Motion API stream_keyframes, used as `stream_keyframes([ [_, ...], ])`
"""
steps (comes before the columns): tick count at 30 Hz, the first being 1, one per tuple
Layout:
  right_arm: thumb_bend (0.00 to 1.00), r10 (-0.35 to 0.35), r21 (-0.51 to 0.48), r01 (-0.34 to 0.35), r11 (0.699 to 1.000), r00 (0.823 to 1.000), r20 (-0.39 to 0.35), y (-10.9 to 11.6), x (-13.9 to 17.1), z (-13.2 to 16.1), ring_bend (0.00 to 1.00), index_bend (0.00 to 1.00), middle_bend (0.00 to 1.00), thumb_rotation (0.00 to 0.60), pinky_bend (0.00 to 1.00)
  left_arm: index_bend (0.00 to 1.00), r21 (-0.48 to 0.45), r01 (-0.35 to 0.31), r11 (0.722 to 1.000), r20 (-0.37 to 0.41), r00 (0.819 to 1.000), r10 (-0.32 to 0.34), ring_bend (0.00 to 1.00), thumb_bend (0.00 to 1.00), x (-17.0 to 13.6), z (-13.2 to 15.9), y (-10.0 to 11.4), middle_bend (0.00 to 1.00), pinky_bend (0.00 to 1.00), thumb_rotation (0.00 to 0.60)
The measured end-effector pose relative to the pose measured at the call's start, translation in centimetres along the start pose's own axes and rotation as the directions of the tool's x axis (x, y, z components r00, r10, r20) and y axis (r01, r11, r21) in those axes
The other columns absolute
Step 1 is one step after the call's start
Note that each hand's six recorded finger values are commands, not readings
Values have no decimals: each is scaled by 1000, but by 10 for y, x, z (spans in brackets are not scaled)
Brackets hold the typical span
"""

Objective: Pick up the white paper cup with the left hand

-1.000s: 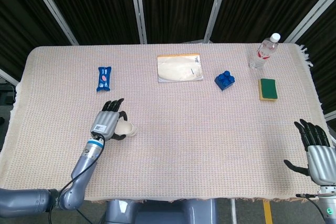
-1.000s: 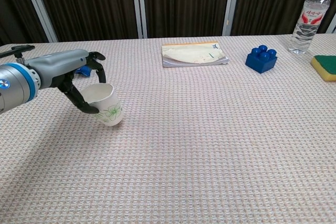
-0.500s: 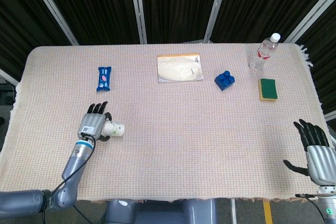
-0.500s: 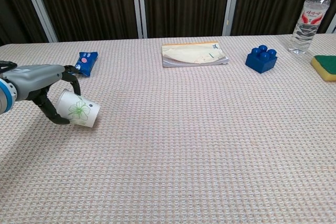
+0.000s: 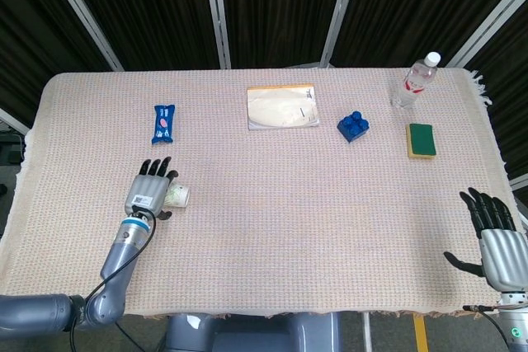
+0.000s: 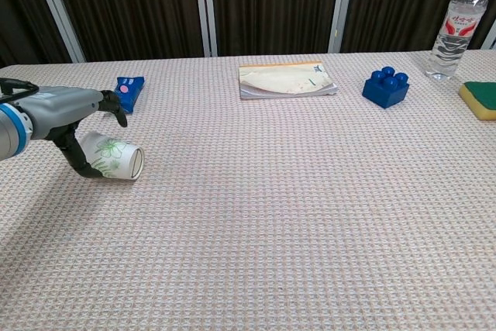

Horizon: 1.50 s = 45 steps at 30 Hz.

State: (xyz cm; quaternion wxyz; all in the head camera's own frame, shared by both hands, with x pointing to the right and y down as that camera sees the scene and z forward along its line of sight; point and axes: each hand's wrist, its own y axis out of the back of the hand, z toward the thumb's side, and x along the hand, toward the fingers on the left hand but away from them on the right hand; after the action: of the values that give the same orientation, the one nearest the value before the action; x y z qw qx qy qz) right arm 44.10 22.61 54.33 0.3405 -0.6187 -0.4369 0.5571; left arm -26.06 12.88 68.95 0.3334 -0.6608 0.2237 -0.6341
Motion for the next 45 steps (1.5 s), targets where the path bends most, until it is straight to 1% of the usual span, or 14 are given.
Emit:
stream_keyframes([
  [7, 0, 2, 2, -2, 1000, 1000, -3, 0, 0, 0, 0, 0, 0, 600, 0, 274, 136, -45, 990, -15, 999, 48, 0, 105, 8, 14, -3, 0, 0, 600],
  [11, 0, 1, 1, -1, 1000, 1000, -4, 0, 0, 1, 0, 0, 0, 600, 0, 298, 187, -61, 980, -19, 998, 65, 0, 106, 13, 22, -9, 0, 0, 600],
  [13, 0, 1, 0, -1, 1000, 1000, -4, 0, 0, 0, 0, 0, 0, 600, 0, 336, 203, -64, 977, -18, 997, 69, 0, 106, 15, 25, -12, 0, 0, 600],
  [18, 0, 2, -1, -2, 1000, 1000, -5, 0, 0, 0, 0, 0, 0, 600, 0, 468, 212, -73, 975, -13, 997, 78, 0, 105, 15, 29, -14, 0, 0, 600],
  [24, 0, 2, -2, -2, 1000, 1000, -3, 0, 0, -1, 0, 0, 0, 600, 0, 482, 161, -83, 983, -2, 996, 85, 0, 105, 12, 30, -13, 0, 0, 600],
  [30, 0, 3, -1, -3, 1000, 1000, -4, 0, 0, 0, 0, 0, 0, 600, 0, 477, 62, -102, 993, 22, 995, 101, 0, 106, 9, 34, -7, 0, 0, 600],
  [33, 0, 6, 2, -6, 1000, 1000, -4, -1, 0, 0, 0, 0, 0, 600, 0, 473, -11, -125, 992, 44, 991, 126, 0, 105, 7, 38, -2, 0, 0, 600],
  [36, 0, 5, 2, -5, 1000, 1000, -5, -1, 0, 0, 0, 0, 0, 600, 0, 473, -115, -152, 982, 67, 985, 160, 0, 106, 5, 43, 3, 0, 0, 600],
  [39, 0, 5, 3, -5, 1000, 1000, -6, -1, 0, 1, 0, 0, 0, 600, 0, 472, -251, -172, 953, 88, 976, 199, 0, 107, 3, 47, 8, 0, 0, 600],
  [40, 0, 7, 3, -7, 1000, 1000, -6, -1, 0, 1, 0, 0, 0, 600, 0, 472, -316, -173, 933, 95, 973, 212, 0, 108, 3, 50, 10, 0, 0, 600],
  [42, 0, 8, 3, -8, 1000, 1000, -6, -1, -1, 1, 0, 0, 0, 600, 0, 472, -418, -168, 893, 100, 968, 229, 0, 107, 2, 52, 11, 0, 0, 600],
  [43, 0, 7, 3, -7, 1000, 1000, -6, -1, -1, 1, 0, 0, 0, 600, 0, 470, -480, -164, 862, 105, 965, 242, 0, 107, 2, 54, 12, 0, 0, 600],
  [45, 0, 8, 2, -8, 1000, 1000, -5, -2, -1, 1, 0, 0, 0, 600, 0, 468, -557, -153, 816, 115, 959, 259, 0, 107, 3, 56, 13, 0, 0, 600],
])
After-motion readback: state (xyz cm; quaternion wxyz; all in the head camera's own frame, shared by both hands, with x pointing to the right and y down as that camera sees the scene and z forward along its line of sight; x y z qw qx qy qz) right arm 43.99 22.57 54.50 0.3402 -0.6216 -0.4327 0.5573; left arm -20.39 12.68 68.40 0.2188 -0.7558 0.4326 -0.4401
